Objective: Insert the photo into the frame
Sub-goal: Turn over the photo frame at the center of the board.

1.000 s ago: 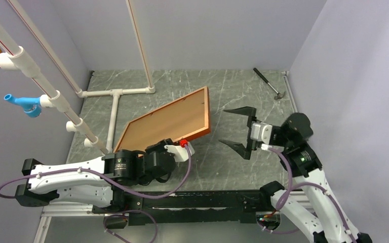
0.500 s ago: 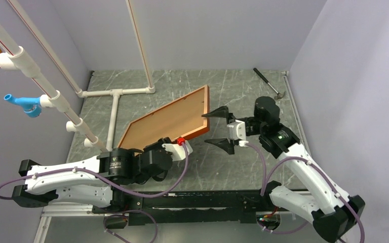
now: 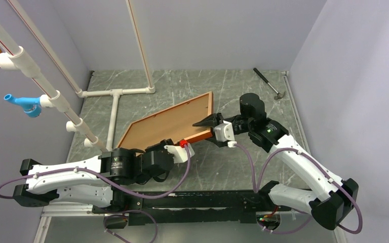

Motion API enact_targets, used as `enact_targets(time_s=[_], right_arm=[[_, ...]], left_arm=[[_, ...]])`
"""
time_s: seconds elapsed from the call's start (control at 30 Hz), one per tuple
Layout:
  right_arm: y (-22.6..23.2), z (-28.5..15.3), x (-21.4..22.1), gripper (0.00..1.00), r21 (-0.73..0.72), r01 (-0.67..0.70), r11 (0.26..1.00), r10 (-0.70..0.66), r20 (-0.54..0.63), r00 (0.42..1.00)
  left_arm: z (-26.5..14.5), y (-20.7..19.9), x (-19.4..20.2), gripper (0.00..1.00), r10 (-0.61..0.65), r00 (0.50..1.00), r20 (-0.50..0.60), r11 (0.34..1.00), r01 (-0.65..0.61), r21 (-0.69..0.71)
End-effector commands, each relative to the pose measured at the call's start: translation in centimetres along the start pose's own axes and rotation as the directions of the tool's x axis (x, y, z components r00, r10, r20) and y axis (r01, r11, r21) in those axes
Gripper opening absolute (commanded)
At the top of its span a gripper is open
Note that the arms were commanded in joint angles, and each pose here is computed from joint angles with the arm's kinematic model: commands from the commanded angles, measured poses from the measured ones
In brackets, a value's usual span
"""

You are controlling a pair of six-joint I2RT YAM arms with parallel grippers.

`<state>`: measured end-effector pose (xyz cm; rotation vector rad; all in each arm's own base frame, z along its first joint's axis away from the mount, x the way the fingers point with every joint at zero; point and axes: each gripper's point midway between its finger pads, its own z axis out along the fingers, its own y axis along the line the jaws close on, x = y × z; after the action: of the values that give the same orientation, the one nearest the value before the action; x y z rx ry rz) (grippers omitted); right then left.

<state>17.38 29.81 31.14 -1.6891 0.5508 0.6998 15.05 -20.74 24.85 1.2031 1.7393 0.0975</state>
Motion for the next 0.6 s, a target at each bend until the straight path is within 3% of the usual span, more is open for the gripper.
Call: enact_targets(time_s=[0.0,0.1,0.2,0.37,0.4,0.5,0.57], right_arm=[[0.1,-0.2,-2.1,0.35,-0.023,0.040,0.999,-0.039,0.043,0.998],[0.5,-0.5,-2.4,0.14,-0.034,0.025,0.999,-0.024,0.030,0.999],[1.1,-0.8,-2.7,0.01,-0.052,0.004,0.999,-0.003,0.026,1.000],[2.0,-1.1,-3.5,0.00,-0.060,-0.033,0.998,0.035,0.041,0.999],[2.1,-1.2,-3.6,0.00,-0.057,-0.040,0.998,0.042,0.043,0.998],[2.5,-1.4,-4.0,0.00,-0.053,-0.057,0.997,0.060,0.056,0.997],[2.8,-1.4,-4.2,0.00,-0.049,-0.084,0.995,0.087,0.061,0.994]], left_arm=[[-1.7,0.8,-6.1,0.00,-0.278,0.938,0.208,0.961,0.270,0.067],[-2.0,1.1,-6.5,0.00,-0.296,0.928,0.225,0.955,0.288,0.068],[-2.2,1.3,-7.0,0.01,-0.310,0.919,0.245,0.951,0.300,0.079],[-3.0,2.0,-8.1,0.10,-0.327,0.905,0.272,0.945,0.314,0.091],[-3.2,2.2,-8.4,0.16,-0.329,0.903,0.277,0.944,0.316,0.091],[-3.8,2.8,-9.2,0.61,-0.346,0.890,0.297,0.938,0.331,0.101],[-4.3,3.1,-9.8,0.81,-0.362,0.877,0.316,0.932,0.343,0.114]])
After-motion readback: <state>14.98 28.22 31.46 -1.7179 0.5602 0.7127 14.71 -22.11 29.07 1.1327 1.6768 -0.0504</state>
